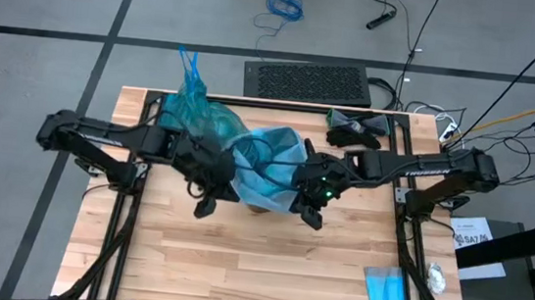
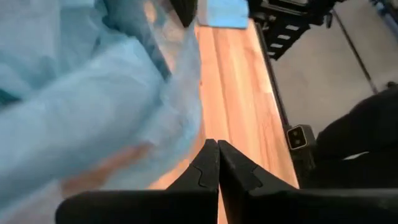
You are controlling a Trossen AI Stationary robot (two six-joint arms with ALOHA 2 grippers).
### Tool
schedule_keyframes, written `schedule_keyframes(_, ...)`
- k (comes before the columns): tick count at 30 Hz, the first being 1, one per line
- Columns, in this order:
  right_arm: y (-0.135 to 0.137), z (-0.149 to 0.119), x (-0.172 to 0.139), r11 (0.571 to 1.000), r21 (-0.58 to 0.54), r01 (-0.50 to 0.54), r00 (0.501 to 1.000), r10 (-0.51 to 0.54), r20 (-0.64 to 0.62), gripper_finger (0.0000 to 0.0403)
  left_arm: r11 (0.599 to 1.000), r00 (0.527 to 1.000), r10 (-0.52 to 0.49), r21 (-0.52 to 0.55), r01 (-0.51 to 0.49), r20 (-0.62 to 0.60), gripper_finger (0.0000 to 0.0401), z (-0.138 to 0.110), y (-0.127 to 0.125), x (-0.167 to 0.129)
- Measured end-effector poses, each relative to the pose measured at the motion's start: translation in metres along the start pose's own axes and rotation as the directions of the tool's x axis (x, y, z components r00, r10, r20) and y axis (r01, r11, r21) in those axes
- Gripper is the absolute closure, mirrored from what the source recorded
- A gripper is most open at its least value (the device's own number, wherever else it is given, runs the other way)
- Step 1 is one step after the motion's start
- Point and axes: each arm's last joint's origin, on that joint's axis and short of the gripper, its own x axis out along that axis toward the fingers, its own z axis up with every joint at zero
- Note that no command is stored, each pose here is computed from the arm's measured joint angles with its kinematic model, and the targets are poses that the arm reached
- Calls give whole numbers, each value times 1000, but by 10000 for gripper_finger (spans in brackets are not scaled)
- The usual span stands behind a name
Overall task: Place trash/remove bag and relplace
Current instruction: Put the new blue trash bag in the black trash bin
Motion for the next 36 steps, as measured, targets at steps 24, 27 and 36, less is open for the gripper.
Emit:
schedule_keyframes(24, -7, -23, 2, 988, 22, -153, 965, 145, 217, 403, 945, 922, 319, -2, -327, 220, 400, 32, -12, -3)
schedule_keyframes(27, -6, -21, 6, 988, 17, -156, 967, 149, 208, 403, 952, 939, 304, -20, -304, 160, 400, 33, 8, 1)
schedule_keyframes(36, -3, -21, 6, 987, 12, -161, 967, 155, 204, 403, 987, 988, 152, -53, -150, 22, 400, 27, 26, 8)
